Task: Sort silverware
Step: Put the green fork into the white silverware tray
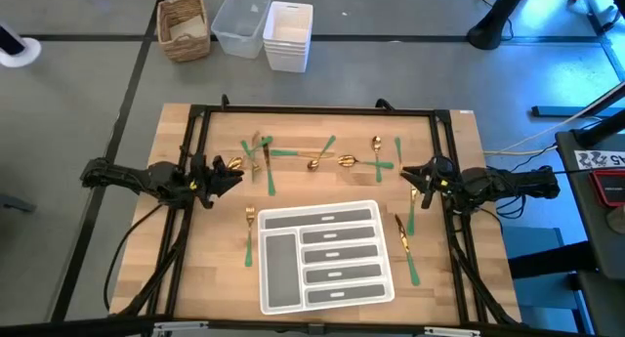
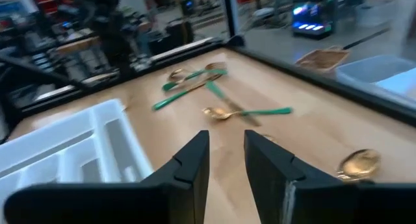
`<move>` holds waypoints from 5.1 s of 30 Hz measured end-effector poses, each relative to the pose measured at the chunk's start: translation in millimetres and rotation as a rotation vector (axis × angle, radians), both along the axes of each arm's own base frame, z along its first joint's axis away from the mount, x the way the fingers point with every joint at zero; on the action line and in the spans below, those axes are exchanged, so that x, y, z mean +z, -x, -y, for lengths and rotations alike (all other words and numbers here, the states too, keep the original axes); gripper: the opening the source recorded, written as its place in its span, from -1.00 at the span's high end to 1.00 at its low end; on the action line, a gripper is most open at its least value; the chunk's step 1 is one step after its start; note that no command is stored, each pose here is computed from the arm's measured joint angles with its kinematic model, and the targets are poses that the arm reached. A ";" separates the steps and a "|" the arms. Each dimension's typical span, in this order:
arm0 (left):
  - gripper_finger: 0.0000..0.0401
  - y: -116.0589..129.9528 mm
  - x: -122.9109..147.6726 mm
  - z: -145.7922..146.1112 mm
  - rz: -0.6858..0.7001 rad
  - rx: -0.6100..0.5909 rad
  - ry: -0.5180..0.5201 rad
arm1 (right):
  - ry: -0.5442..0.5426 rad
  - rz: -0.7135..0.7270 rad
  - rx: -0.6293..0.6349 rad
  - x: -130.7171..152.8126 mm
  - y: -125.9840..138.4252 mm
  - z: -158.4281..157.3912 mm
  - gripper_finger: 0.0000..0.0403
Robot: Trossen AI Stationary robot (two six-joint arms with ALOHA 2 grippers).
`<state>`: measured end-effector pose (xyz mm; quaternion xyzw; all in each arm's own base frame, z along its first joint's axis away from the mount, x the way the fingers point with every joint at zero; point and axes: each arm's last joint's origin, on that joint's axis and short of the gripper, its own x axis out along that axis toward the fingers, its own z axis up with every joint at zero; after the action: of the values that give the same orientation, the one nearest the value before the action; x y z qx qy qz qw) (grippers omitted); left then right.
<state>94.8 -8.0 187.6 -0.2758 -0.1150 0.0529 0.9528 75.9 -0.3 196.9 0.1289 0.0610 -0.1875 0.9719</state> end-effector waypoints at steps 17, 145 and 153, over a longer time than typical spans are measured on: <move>0.38 -29.4 71.3 8.9 -0.441 -0.110 0.127 | -0.015 0.124 -0.075 11.5 -0.7 1.7 0.51; 0.94 -278.3 7.5 40.7 -0.868 -0.377 -0.249 | 0.015 0.096 -0.068 9.9 -0.6 1.7 0.51; 0.86 -286.7 -15.7 39.9 -0.911 -0.373 -0.251 | 0.015 0.098 -0.068 10.1 -0.6 1.7 0.51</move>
<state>381.6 -47.9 171.9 -0.1241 0.3581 -0.0175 0.9252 76.5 -2.0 206.9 0.1326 0.0075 -0.2146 0.9676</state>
